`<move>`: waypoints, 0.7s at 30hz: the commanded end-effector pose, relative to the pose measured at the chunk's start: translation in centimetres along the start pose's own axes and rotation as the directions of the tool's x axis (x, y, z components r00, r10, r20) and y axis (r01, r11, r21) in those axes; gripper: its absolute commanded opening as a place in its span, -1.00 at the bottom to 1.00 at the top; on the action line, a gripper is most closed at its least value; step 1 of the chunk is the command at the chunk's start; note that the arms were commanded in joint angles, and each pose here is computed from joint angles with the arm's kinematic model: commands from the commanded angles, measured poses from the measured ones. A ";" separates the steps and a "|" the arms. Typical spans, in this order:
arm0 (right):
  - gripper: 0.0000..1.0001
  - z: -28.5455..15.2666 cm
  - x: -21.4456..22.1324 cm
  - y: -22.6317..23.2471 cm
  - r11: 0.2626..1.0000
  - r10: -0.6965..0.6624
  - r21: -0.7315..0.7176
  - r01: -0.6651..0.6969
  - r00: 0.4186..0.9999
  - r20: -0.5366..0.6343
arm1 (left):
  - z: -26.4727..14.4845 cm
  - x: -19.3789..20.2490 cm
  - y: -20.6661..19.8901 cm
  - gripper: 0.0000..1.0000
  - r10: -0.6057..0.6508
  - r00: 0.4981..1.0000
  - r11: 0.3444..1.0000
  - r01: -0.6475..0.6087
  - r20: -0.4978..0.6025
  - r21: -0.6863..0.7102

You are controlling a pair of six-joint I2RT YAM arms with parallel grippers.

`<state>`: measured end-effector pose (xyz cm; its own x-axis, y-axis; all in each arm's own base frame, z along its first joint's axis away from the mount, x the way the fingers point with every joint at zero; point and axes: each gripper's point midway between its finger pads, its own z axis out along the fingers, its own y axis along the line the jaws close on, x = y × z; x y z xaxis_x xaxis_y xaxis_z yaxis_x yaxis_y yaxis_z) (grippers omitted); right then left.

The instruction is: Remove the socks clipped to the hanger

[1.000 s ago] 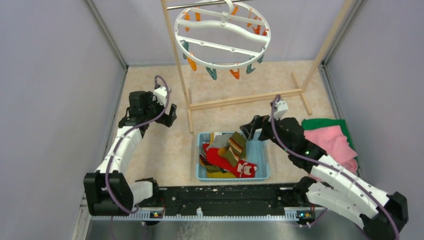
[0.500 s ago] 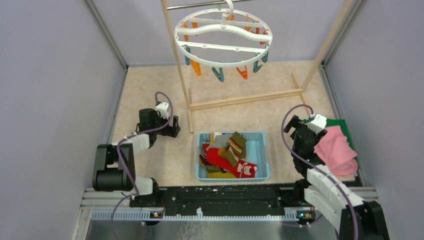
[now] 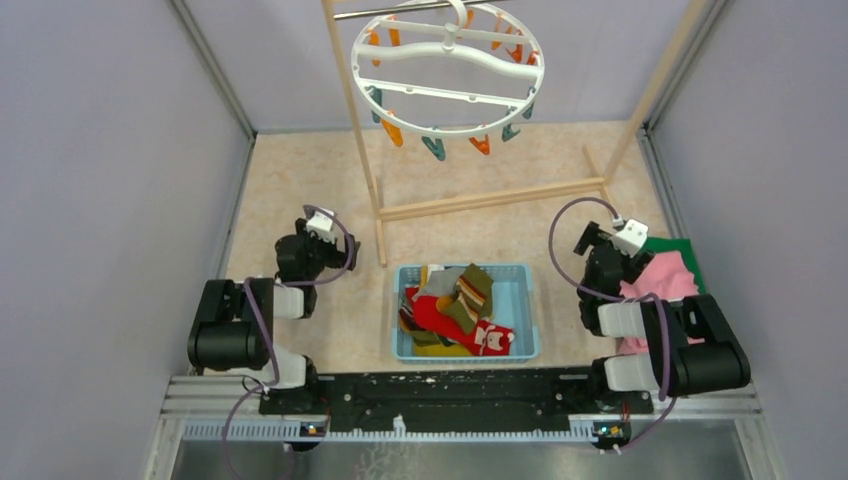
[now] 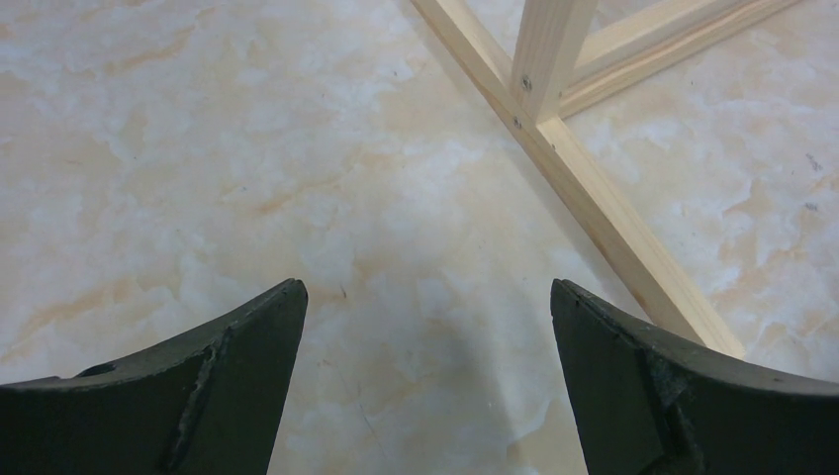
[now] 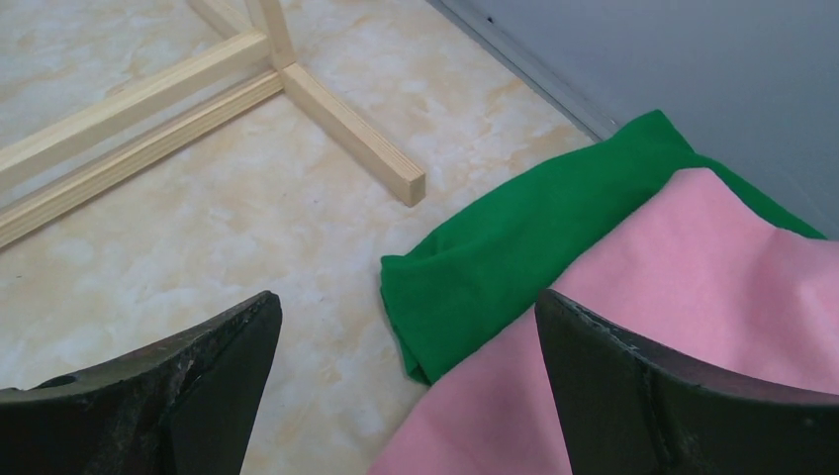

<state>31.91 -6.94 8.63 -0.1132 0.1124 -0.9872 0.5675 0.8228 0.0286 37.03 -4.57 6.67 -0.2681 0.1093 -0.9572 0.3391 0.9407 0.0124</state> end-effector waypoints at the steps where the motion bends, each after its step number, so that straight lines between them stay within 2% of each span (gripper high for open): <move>1: 0.97 0.5 -3.3 2.2 0.993 0.058 -0.111 -0.045 0.991 0.117 | -0.9 -2.4 -0.5 0.98 0.086 0.973 0.996 -0.087 0.214 -0.004; 3: 0.97 -0.3 -3.7 2.5 0.986 0.061 -0.163 -0.034 0.985 0.164 | -1.5 -3.2 -0.8 0.98 0.117 0.951 0.993 -0.120 0.285 -0.009; 4: 0.97 -0.8 -3.7 2.5 0.983 0.058 -0.180 -0.026 0.983 0.176 | -1.6 -3.1 -0.8 0.98 0.116 0.952 0.993 -0.118 0.283 -0.010; 9: 0.97 -1.4 -3.2 5.3 0.946 -0.031 -0.306 0.104 0.972 0.234 | 0.2 -2.1 0.1 0.98 0.059 0.984 0.998 -0.058 0.166 -0.007; 11: 0.97 -0.5 -2.0 5.2 0.955 -0.050 -0.281 0.093 0.987 0.155 | 0.1 -2.2 0.1 0.98 0.062 0.983 0.998 -0.062 0.172 -0.008; 15: 0.97 0.9 -1.8 5.0 0.960 -0.009 -0.277 0.036 0.995 0.096 | -0.1 -2.3 0.1 0.98 0.068 0.981 0.998 -0.067 0.181 -0.011; 21: 0.97 0.8 -2.1 4.8 0.961 -0.003 -0.276 0.035 0.993 0.116 | -0.1 -2.3 0.1 0.98 0.068 0.981 0.998 -0.067 0.182 -0.011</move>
<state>34.90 -4.02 9.22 -0.0779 0.0242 -0.9967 0.3389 0.9408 -0.0037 37.10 -4.77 6.87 -0.1500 0.1152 -0.9819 0.3487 0.9355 0.0565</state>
